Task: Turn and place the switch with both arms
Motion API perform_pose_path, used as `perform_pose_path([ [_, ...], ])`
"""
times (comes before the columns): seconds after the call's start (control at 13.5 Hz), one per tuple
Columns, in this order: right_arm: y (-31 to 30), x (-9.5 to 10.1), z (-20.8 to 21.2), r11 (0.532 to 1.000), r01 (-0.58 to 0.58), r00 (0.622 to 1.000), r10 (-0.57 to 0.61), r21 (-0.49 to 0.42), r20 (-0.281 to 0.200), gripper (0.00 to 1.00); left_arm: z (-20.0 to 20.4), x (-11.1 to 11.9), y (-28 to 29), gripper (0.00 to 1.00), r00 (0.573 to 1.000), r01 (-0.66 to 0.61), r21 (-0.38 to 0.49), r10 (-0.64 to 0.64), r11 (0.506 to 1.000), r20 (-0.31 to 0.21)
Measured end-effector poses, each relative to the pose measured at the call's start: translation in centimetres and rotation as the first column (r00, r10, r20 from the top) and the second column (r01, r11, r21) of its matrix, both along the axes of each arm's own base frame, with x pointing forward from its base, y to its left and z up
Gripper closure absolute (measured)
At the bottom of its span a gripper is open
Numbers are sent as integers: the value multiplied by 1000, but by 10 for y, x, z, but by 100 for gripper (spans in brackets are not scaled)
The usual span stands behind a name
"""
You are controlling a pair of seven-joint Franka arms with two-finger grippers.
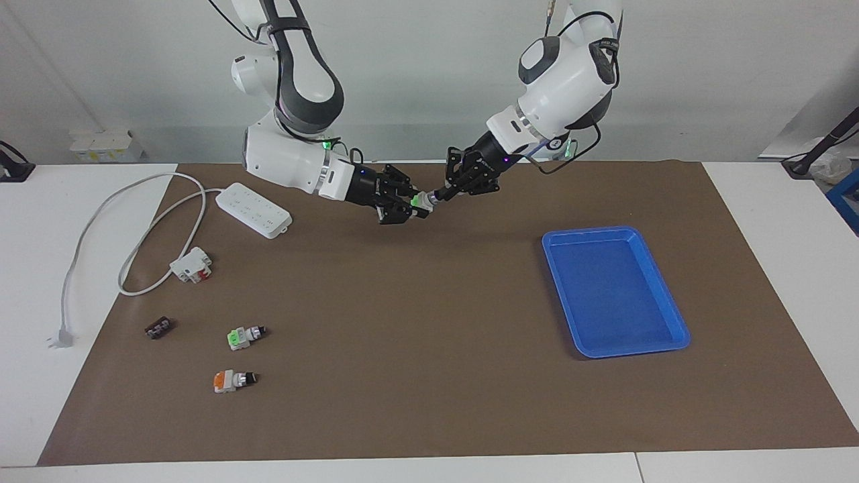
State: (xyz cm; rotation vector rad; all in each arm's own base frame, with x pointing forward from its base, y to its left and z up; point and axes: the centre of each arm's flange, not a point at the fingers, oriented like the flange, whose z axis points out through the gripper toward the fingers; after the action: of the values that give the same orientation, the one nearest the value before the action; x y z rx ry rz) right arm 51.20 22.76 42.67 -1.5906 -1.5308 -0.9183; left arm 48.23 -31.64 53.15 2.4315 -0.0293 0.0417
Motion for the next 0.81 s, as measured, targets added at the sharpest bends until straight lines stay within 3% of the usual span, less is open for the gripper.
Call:
perform_pose_path([
  [0.22, -1, 0, 0, 1000, 1, 1000, -1, 0, 0, 59, 0, 0, 0, 92, 986, -127, 4, 126, 992, -110],
  [0.44, -2, 0, 0, 1000, 2, 1000, -2, -1, 0, 59, -1, -1, -1, 92, 940, -257, 24, 255, 966, -224],
  [0.81, -4, -4, 0, 1000, -4, 1000, 4, -12, 2, 59, -3, -3, -3, 92, 801, -441, 98, 441, 892, -405],
])
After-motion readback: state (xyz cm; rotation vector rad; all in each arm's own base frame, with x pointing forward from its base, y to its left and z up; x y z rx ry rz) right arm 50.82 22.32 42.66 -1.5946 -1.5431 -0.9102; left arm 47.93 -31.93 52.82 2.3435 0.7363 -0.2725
